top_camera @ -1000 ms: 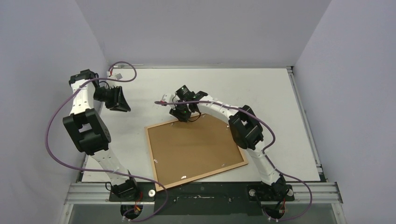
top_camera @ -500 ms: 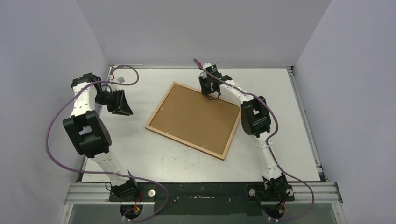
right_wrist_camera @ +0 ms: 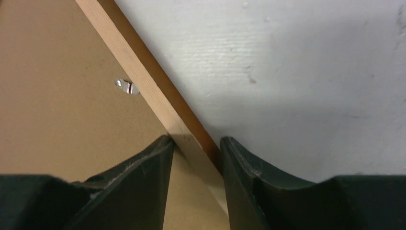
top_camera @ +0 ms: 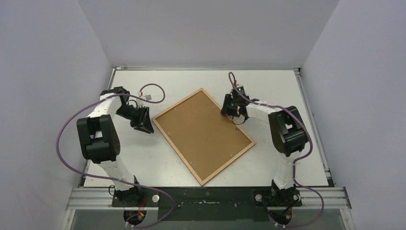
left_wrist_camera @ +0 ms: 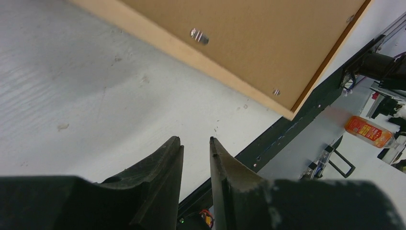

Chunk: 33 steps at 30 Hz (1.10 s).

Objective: Put the photo into the frame
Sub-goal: Adjust the photo frame at the center of the board.

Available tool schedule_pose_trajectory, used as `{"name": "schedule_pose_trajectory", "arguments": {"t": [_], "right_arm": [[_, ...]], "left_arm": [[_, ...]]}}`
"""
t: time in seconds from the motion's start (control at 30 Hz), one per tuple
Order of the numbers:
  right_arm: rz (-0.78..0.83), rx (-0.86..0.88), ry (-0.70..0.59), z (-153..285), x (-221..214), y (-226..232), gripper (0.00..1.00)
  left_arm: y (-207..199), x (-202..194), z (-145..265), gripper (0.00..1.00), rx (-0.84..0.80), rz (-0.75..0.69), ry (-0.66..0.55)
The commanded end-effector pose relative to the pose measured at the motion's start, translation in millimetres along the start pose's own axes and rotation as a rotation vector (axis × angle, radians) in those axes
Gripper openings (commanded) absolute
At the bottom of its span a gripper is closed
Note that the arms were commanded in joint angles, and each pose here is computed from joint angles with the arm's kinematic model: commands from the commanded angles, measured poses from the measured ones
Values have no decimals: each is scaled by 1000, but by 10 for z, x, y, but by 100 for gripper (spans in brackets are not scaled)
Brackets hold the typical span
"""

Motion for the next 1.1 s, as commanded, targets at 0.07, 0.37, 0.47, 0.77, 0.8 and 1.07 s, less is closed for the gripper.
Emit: {"name": "schedule_pose_trajectory", "arguments": {"t": [0.07, 0.37, 0.47, 0.77, 0.8, 1.07], "right_arm": [[-77, 39, 164, 418, -781, -45, 53], [-86, 28, 234, 819, -1129, -205, 71], [-72, 3, 225, 943, -1115, -299, 78], [-7, 19, 273, 1107, -1131, -292, 86], [-9, 31, 282, 1114, -1158, -288, 86], [-58, 64, 330, 1181, -1447, -363, 86]], "left_arm": [[8, 268, -222, 25, -20, -13, -63], [127, 318, -404, 24, -79, 11, -62], [122, 298, -233, 24, -94, -5, -85], [141, -78, 76, 24, -71, -48, -18], [152, -131, 17, 23, -68, -40, 0], [236, -390, -304, 19, 43, -39, 100]]}}
Point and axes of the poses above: each gripper's point midway between its finger pads, its own z axis back along the fingers, its own y axis along the line the jaws close on, x = y × z, the point moved 2 cm from there along z, back along the fingers, and after that the axes turned 12 degrees about -z, right-handed, at the moved point
